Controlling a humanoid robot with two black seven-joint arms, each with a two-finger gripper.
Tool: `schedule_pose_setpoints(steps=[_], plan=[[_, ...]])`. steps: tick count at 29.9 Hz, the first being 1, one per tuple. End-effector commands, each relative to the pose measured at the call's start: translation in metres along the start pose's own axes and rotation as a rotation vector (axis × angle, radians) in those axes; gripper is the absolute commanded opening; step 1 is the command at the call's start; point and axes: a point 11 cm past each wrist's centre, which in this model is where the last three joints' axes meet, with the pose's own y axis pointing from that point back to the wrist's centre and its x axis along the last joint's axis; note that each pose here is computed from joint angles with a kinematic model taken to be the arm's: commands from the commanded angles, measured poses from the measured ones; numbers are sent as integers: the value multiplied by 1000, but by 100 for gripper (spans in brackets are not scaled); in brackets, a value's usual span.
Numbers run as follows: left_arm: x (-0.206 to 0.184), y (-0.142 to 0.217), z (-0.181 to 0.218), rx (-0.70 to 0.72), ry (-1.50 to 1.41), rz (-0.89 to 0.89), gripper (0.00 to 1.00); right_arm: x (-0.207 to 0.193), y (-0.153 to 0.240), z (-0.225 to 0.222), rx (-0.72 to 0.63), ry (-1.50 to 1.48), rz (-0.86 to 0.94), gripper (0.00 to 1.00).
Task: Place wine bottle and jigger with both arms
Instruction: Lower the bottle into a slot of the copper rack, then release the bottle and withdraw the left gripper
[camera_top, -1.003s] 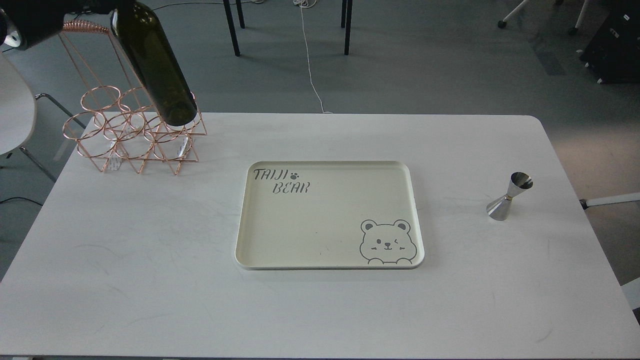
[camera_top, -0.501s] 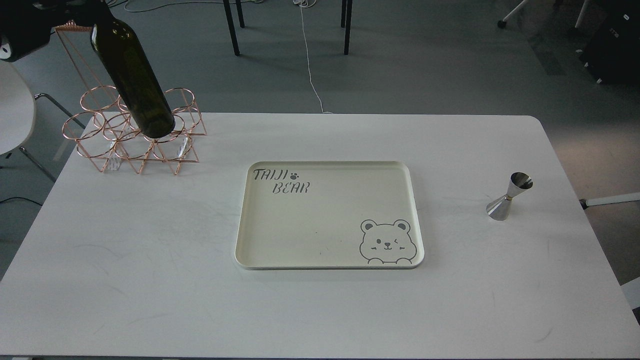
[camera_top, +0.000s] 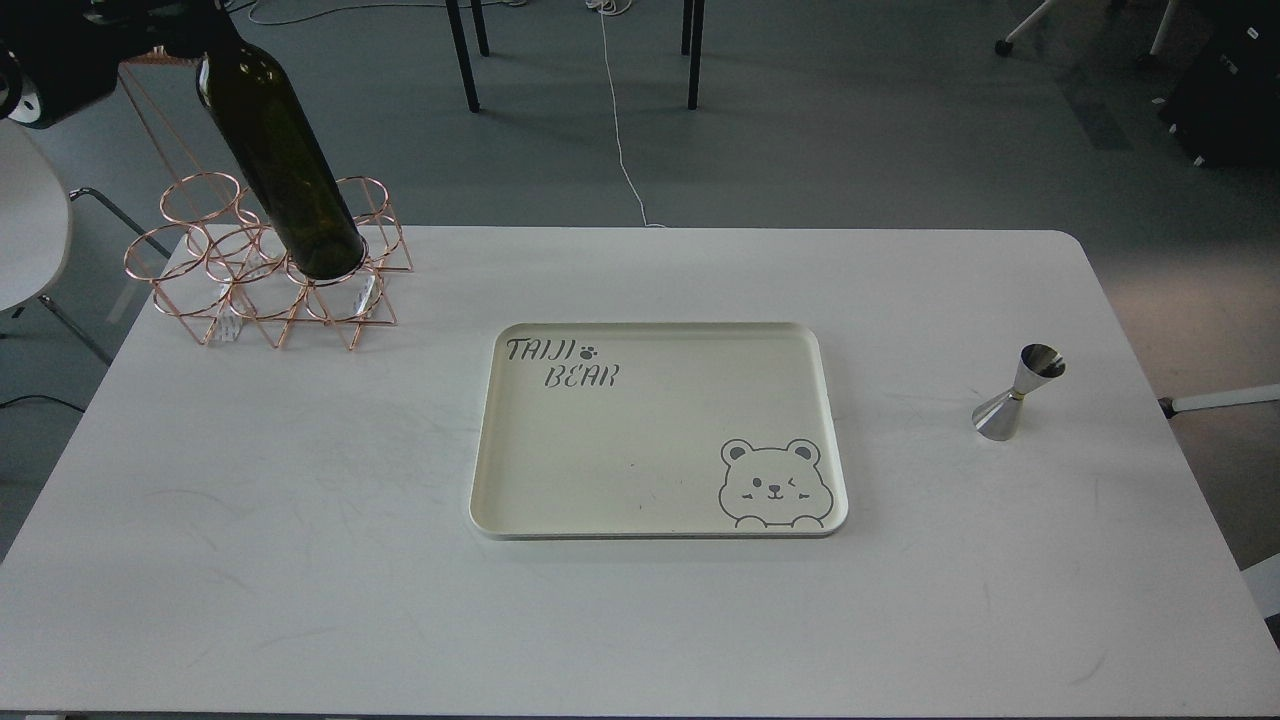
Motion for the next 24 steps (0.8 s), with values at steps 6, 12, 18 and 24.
schedule_pose_setpoints(steps=[6,12,18,24], plan=[[-24,-6,6,-15,-14,-46,11,0,0,1,-2,0,1,94],[-43,-12,11,-25,-12,-87,15,0,0,1,-2,0,1,94],[-63,-20,0,9,-19,-90,21,0,0,1,-2,0,1,94],[-75,-18,-4,22,0,-108,32,1,1,1,-1,1,2,94]])
